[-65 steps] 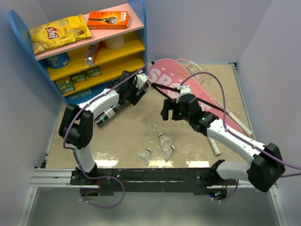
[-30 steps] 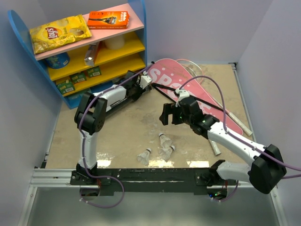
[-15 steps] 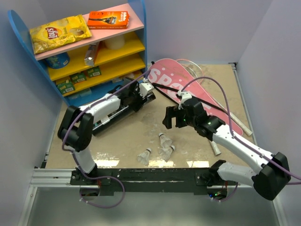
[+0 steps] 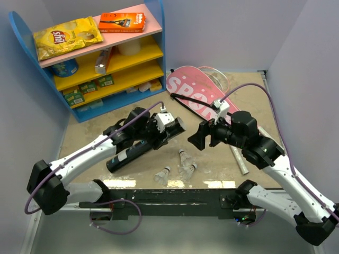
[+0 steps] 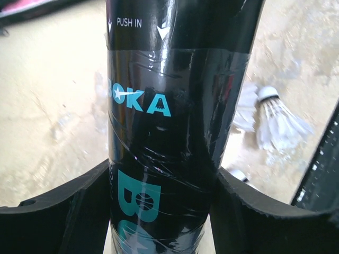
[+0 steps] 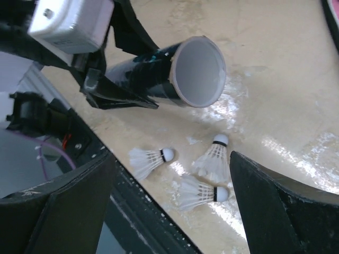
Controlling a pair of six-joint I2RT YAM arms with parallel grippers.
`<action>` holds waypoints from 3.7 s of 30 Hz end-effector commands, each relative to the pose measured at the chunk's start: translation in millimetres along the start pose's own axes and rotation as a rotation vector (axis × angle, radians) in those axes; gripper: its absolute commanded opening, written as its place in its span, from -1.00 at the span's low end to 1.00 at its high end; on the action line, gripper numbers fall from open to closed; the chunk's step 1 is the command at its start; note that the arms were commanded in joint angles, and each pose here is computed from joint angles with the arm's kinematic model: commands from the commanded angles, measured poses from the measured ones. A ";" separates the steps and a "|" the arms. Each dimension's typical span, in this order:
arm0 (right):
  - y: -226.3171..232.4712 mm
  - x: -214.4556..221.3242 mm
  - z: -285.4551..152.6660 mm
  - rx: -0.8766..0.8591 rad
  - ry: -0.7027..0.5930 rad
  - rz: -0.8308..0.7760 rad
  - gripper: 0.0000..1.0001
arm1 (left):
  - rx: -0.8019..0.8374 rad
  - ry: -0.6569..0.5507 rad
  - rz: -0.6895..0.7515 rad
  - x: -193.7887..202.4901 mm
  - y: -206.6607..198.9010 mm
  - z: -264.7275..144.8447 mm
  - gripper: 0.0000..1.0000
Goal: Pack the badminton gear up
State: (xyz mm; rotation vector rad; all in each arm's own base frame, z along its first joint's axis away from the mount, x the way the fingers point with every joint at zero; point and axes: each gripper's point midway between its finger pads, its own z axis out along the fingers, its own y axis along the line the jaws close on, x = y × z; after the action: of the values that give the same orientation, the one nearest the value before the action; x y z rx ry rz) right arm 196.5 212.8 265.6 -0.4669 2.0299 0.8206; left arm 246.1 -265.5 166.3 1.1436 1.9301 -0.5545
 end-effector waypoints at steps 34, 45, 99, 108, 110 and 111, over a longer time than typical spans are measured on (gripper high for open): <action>85.1 6.4 36.8 -0.522 0.167 -0.048 -0.10 | 0.182 -0.162 -0.062 12.6 -65.0 -47.1 -0.97; 91.2 17.4 38.1 -0.554 0.179 -0.038 -0.85 | 0.171 -0.179 -0.057 10.9 -64.4 -50.4 -0.97; -72.4 -27.5 86.0 0.212 0.023 0.114 -1.00 | 0.215 -0.308 -0.013 -12.0 -80.7 -80.6 -1.00; -134.2 28.5 178.7 0.381 0.157 0.216 -1.00 | 0.196 -0.307 -0.023 -11.0 -77.8 -78.9 -1.00; -146.4 43.8 192.6 0.420 0.190 0.224 -1.00 | 0.189 -0.309 -0.026 -10.9 -76.8 -78.8 -1.00; -151.1 44.0 198.0 0.437 0.191 0.224 -1.00 | 0.189 -0.312 -0.026 -11.4 -76.9 -79.5 -1.00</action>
State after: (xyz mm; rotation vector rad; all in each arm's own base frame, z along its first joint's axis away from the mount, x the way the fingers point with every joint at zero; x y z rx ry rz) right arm 341.4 233.9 78.6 -0.1554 2.4888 0.4842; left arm 149.1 -251.0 208.0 1.1097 1.6839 -0.8713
